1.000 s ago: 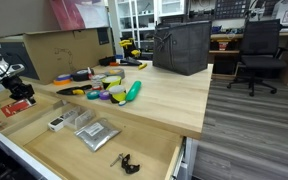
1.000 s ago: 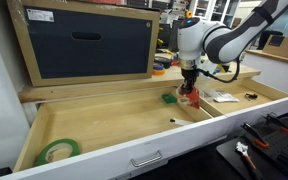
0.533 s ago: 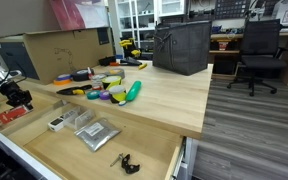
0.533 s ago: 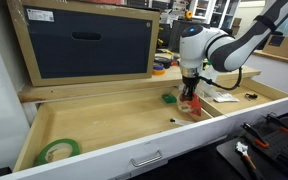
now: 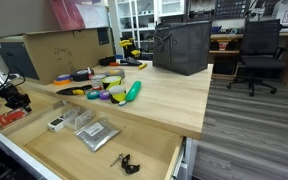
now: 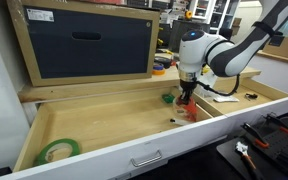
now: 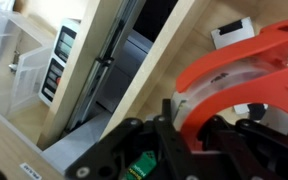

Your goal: Put the tape and tape dispenser into the drawer

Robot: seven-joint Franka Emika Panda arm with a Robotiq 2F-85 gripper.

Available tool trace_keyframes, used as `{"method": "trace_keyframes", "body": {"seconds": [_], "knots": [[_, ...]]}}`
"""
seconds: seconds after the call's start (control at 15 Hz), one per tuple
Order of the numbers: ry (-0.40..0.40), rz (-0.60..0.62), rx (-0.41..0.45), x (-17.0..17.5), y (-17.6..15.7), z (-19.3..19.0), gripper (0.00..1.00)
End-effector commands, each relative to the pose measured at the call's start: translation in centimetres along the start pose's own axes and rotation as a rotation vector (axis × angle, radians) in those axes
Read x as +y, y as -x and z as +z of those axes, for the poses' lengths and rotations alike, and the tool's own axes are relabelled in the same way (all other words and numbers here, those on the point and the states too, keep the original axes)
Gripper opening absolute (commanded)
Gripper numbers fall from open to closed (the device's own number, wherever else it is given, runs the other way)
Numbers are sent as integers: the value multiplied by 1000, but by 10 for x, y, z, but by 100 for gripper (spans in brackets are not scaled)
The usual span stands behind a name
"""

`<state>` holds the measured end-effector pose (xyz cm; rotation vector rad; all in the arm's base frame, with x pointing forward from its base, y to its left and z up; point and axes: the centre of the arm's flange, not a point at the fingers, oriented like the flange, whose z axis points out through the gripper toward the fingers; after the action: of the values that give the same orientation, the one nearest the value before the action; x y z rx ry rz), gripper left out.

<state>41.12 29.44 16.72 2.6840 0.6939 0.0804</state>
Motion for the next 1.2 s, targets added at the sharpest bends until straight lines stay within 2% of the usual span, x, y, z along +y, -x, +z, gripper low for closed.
{"method": "trace_keyframes", "body": {"seconds": [0.0, 0.07, 0.53, 0.6, 0.87, 1.13], "knots": [[-6, 10, 0, 1, -1, -1, 6], [-8, 13, -1, 2, -2, -1, 24], [-8, 9, -10, 0, 0, 4, 24], [-17, 4, -10, 1, -1, 7, 6], [-106, -10, 17, -10, -2, 21, 6], [-251, -33, 111, -18, -2, 21, 6]]}}
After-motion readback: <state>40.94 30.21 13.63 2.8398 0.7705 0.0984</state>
